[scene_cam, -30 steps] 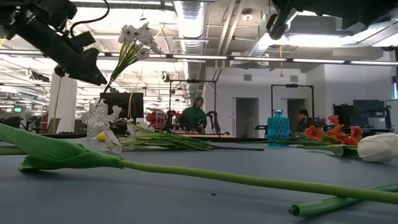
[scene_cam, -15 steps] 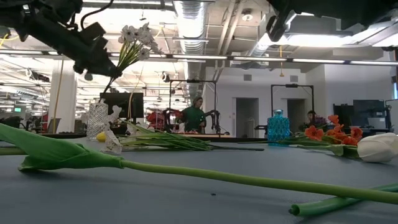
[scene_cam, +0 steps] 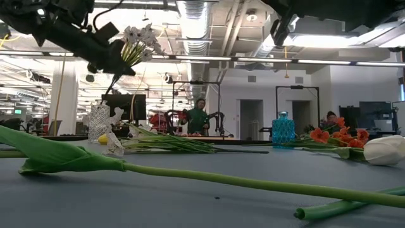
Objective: Sort flowers into vase by color
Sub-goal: Put the top white flower into the transparent vase
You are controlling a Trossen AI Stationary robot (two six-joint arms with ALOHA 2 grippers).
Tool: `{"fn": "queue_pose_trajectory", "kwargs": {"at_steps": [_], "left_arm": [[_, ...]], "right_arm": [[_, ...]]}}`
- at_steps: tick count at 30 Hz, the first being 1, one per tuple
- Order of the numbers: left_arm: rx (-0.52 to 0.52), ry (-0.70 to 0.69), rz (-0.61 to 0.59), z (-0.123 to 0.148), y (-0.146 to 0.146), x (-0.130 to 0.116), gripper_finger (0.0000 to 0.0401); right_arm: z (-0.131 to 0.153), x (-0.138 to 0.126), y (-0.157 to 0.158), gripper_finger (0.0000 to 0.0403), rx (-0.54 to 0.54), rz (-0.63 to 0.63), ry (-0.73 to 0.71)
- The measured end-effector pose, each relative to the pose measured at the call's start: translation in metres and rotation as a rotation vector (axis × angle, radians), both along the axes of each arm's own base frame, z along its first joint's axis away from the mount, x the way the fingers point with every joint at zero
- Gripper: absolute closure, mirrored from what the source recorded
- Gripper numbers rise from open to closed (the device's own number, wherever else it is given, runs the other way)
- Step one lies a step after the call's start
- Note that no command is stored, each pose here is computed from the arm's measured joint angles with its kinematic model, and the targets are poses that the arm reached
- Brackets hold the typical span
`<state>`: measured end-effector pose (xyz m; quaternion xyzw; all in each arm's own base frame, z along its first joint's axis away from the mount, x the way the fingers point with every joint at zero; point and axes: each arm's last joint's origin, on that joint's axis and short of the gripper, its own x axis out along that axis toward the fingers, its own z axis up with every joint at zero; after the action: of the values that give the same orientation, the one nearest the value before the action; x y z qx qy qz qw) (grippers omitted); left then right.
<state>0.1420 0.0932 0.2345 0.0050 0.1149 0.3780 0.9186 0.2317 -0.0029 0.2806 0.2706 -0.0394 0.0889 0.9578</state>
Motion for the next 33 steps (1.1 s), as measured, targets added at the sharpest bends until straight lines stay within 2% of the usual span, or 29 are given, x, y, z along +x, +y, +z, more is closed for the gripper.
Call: {"fn": "queue_pose_trajectory", "kwargs": {"at_steps": [4,7,17,33], "left_arm": [[0.053,-0.031,0.042,0.006,0.001,0.0,0.0401],[0.056,-0.06,0.1,0.008,0.002,-0.001,0.0401],[0.076,-0.161,0.184,0.016,0.004,-0.003,0.0401],[0.144,-0.283,0.243,0.034,-0.003,-0.018,0.0401]], "right_arm": [[0.0,0.0,0.0,0.0353,0.0,0.0,0.0],[0.0,0.0,0.0,0.0353,0.001,0.0,0.0],[0.0,0.0,0.0,0.0353,0.002,0.002,0.001],[0.0,0.0,0.001,0.0353,0.002,0.004,0.001]]}}
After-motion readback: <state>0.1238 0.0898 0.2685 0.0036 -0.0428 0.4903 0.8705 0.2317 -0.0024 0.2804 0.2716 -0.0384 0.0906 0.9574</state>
